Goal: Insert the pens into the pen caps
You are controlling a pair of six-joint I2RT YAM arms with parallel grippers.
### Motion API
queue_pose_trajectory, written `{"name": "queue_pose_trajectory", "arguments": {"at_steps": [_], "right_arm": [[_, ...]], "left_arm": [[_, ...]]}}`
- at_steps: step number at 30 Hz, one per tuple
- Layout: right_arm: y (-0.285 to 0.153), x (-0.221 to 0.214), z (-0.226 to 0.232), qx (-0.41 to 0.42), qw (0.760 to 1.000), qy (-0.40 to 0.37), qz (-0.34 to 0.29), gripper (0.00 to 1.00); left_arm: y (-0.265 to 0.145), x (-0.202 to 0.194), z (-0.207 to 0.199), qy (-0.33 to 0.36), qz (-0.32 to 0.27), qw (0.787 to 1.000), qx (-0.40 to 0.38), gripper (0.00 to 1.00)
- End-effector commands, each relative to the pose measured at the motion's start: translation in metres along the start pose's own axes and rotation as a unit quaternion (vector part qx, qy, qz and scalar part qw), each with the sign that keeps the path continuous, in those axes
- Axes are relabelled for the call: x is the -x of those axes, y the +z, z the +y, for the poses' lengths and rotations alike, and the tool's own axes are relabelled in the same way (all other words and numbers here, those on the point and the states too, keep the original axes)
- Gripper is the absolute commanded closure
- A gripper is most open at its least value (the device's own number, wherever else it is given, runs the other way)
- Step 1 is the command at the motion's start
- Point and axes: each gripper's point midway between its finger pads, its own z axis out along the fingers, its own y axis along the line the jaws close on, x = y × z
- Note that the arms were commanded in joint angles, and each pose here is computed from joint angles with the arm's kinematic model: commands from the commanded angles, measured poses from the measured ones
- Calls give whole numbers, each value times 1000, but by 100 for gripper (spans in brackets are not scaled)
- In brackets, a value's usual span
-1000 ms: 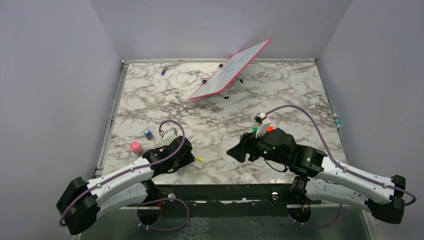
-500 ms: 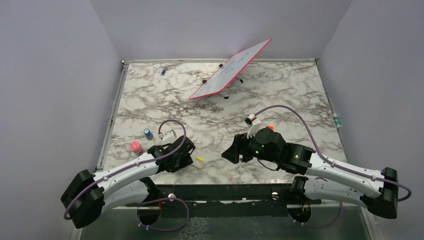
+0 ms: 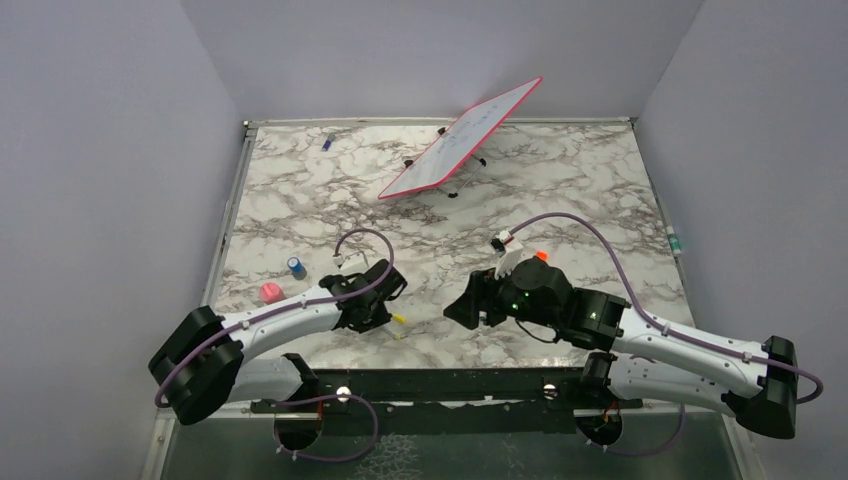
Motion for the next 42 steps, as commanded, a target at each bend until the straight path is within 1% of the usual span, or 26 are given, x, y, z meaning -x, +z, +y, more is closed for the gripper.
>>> {"name": "queue_pose_trajectory", "arguments": {"at_steps": [1,2,3,7,8,9,11,13,18,24,27,29,33,35,39,42], "right_arm": [[-4,2,1,5,1000,-8,-8,31],[-5,2,0,3,1000,-7,-8,31],[-6,2,-1,2,1000,-7,-9,31],[-8,3,-5,-8,1000,-5,-14,31],[-9,3,-6,-10,1000,-4,-16,31],[-9,4,-7,-11,1000,-3,-17,31],[-10,4,-7,-12,1000,-1,-19,31],[-10,4,-8,-14,1000,3,-21,31],[-10,4,-7,-14,1000,8,-19,31],[-8,2,-7,-16,1000,15,-16,32],[-8,2,-8,-17,1000,19,-15,32],[-9,3,-8,-19,999,22,-17,32],[-10,7,-8,-18,999,27,-29,32],[-11,8,-7,-17,999,29,-30,32],[-11,6,-8,-19,998,42,-31,32],[-10,8,-9,-21,997,58,-39,32]], "left_arm": [[5,4,-9,54,4,999,9,76],[5,7,-13,66,2,998,7,81],[5,9,-17,79,0,997,5,82],[4,14,-32,129,6,992,-6,85],[3,14,-36,140,11,990,-9,84],[3,12,-37,148,18,989,-11,79],[4,6,-38,154,34,987,-15,67],[3,-1,-35,158,54,986,-16,59],[-3,-14,-24,173,93,981,-3,58],[-5,-27,-18,193,128,973,-6,65],[-2,-32,-16,212,144,967,-3,75],[2,-32,-13,218,145,965,6,81],[9,-20,-13,225,113,968,21,95],[7,-8,-22,227,85,970,13,100],[-10,22,-54,232,17,972,-43,100],[-33,38,-84,244,-24,962,-118,100]]}}
